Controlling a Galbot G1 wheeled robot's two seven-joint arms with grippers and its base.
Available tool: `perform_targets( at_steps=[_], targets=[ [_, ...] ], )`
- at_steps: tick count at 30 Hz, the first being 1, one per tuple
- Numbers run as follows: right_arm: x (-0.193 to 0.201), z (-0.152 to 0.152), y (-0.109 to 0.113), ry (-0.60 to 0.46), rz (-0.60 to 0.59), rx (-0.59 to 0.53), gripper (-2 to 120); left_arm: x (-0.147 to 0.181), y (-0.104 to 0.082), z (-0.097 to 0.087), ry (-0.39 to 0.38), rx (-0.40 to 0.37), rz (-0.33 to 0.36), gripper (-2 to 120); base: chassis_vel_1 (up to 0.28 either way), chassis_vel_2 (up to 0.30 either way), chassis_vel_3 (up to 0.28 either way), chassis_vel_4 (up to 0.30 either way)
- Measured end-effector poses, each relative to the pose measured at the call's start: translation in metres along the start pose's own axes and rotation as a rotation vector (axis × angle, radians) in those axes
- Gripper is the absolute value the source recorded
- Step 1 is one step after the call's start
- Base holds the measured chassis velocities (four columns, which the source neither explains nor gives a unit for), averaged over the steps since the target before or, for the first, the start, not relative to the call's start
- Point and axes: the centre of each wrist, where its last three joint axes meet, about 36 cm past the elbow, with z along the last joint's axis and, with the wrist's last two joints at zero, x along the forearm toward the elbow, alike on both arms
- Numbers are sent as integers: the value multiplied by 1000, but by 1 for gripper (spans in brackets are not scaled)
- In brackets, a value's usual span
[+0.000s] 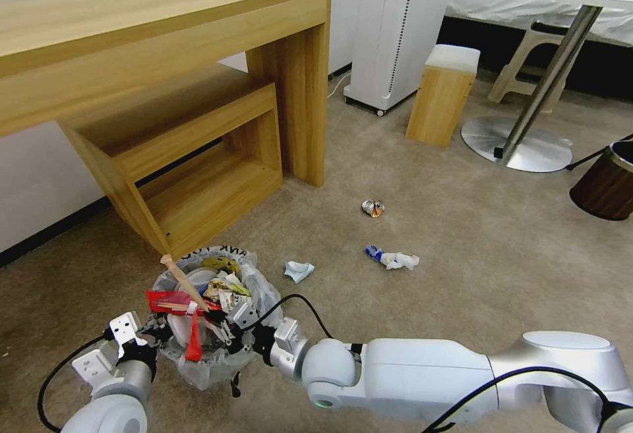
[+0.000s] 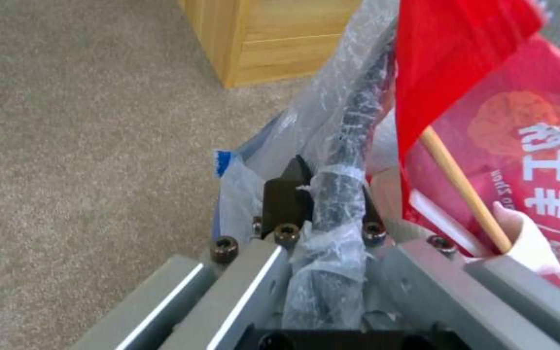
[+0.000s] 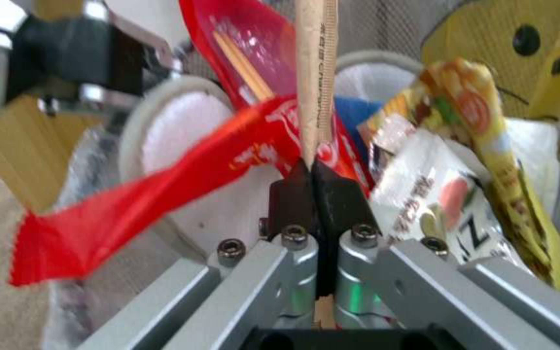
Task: Pick up the trash bin and place the garbage on the floor into it.
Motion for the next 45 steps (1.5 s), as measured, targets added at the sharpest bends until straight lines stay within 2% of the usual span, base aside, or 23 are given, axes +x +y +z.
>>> perform_targets(
  at_steps=[11, 21, 23, 26, 28, 30, 32, 33, 34, 37, 38, 41, 42, 44, 45],
  targets=[
    [9, 12, -8, 61, 50, 39, 0, 3, -1, 1, 2, -2, 3, 1, 0, 0, 0, 0],
    [16, 17, -7, 87, 77, 41, 0, 4, -1, 0, 3, -4, 3, 1, 0, 0, 0, 0],
    [16, 15, -6, 85, 75, 40, 3, 4, -1, 0, 3, -4, 2, 1, 0, 0, 0, 0],
    [15, 10, -7, 74, 70, 38, 18, 4, -1, 0, 1, -4, 1, 1, 0, 0, 0, 0],
    [14, 9, -7, 70, 69, 38, 22, 4, -1, 0, 1, -4, 1, 1, 0, 0, 0, 0],
    [11, 4, -7, 56, 62, 35, 33, 4, -1, 0, 0, -4, 0, 1, 0, 0, 0, 0],
    [11, 4, -7, 56, 62, 35, 33, 4, -1, 0, 0, -4, 0, 1, 0, 0, 0, 0],
    [10, 1, -7, 48, 58, 36, 38, 4, -1, 0, 0, -4, 1, 1, 0, 0, 0, 0],
    [10, 1, -7, 48, 58, 36, 38, 4, -1, 0, 0, -4, 1, 1, 0, 0, 0, 0],
    [7, -5, -6, 27, 52, 33, 57, 4, -1, 0, 0, -3, 2, 1, 0, 0, 0, 0],
    [7, -5, -6, 27, 52, 33, 57, 4, -1, 0, 0, -3, 2, 1, 0, 0, 0, 0],
    [6, -19, -2, -13, 43, 19, 71, 3, -1, -1, -3, -3, 3, 1, 0, 0, 0, 0],
    [6, -19, -2, -13, 43, 19, 71, 3, -1, -1, -3, -3, 3, 1, 0, 0, 0, 0],
    [6, -21, -1, -23, 42, 13, 80, 2, -1, -1, -1, -2, 0, 1, 0, 0, 0, 0],
    [7, -21, 0, -29, 43, 8, 88, 0, 0, 0, 2, -2, -2, 1, 0, 0, 0, 0]
  ],
)
